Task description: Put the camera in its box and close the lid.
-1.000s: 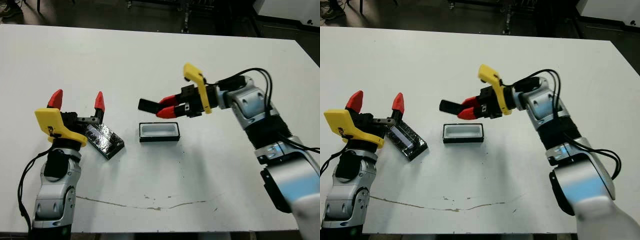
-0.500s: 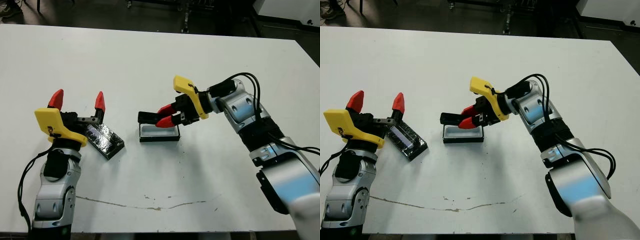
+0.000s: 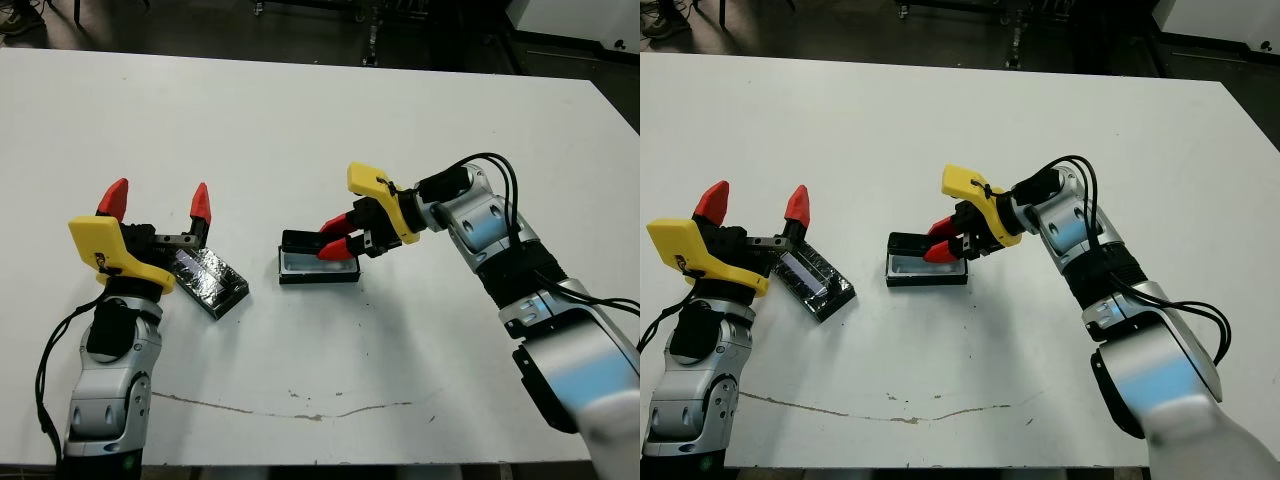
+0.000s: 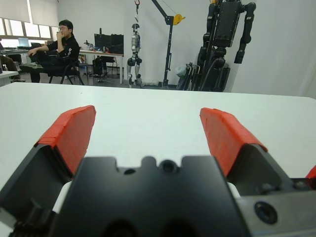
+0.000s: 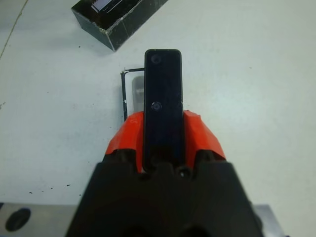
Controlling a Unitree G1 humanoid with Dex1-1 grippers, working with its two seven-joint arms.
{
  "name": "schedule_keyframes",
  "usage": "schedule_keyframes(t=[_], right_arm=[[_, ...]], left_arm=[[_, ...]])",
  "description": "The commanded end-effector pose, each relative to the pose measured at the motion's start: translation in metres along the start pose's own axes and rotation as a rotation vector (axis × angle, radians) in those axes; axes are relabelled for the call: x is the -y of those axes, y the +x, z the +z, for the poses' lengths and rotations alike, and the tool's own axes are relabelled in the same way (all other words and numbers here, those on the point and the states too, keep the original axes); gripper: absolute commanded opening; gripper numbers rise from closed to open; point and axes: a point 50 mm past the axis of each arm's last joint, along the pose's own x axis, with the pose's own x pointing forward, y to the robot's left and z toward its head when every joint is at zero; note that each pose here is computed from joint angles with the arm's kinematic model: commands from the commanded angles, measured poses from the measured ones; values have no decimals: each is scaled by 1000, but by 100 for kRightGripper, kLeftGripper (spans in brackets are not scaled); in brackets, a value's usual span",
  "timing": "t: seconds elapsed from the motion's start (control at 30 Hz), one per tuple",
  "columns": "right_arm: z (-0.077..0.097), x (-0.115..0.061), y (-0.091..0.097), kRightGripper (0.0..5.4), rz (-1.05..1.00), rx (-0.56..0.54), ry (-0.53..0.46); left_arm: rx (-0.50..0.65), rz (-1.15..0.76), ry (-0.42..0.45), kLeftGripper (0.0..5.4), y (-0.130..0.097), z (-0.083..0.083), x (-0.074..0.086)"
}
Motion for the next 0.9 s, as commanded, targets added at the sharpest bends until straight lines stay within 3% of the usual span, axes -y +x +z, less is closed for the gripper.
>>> schedule_keyframes(t=[0.03, 0.9], right_arm=[[-6, -2, 0, 166, -3, -2, 21], [-17, -6, 2, 166, 24, -22, -6]], left_arm=[[-24, 4, 10, 540, -2, -3, -3], [-23, 11, 10, 540, -3, -3, -2]])
